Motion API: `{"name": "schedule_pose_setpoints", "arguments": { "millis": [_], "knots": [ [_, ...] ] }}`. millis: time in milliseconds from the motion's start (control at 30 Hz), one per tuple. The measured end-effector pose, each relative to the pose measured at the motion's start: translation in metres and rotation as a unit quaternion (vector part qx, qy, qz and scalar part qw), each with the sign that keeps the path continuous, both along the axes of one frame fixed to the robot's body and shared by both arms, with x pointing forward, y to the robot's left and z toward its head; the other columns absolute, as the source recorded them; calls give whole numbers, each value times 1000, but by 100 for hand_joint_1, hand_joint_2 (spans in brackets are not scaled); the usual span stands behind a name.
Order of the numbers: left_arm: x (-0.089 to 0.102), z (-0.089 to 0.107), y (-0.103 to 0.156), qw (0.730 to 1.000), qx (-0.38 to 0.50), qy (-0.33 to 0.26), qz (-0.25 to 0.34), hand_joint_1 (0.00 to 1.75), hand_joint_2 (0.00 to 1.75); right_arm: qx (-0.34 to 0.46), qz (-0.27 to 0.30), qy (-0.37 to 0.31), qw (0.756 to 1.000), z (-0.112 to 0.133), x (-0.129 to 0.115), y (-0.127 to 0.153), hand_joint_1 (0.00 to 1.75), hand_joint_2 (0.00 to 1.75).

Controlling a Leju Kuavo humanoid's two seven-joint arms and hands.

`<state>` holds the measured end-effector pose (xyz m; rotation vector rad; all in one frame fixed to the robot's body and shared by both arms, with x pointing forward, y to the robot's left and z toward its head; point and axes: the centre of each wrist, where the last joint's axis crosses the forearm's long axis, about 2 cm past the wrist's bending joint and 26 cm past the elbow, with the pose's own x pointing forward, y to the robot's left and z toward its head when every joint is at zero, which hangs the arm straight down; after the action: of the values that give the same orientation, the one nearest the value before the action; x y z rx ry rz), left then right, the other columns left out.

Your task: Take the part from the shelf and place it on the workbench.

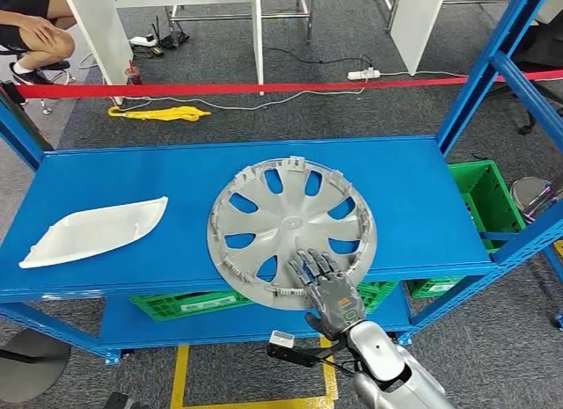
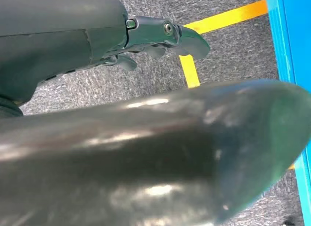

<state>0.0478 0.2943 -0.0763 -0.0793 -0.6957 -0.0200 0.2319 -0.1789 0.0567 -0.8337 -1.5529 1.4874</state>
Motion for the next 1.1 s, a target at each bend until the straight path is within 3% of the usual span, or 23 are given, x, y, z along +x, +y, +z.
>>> {"name": "schedule_pose_setpoints", "arguments": {
  "millis": [33,67,100,133,533,1100],
  "knots": [
    [0,0,0,1000,0,0,0,0,0,0,0,1,1000,0,1,0,121,175],
    [0,0,0,1000,0,0,0,0,0,0,-1,1,1000,-1,1,0,134,175],
    [1,0,0,1000,0,-1,0,0,0,0,-1,2,1000,-1,2,1,169,175],
    [1,0,-1,1000,-1,-2,0,0,0,0,-2,3,1000,-2,2,1,175,175],
    [-3,0,-4,1000,-10,3,9,0,0,-13,-5,-23,1000,-2,2,2,175,175],
    [-9,2,-2,1000,-7,4,16,0,0,-16,-3,-95,995,20,-11,5,175,175]
  ]
}}
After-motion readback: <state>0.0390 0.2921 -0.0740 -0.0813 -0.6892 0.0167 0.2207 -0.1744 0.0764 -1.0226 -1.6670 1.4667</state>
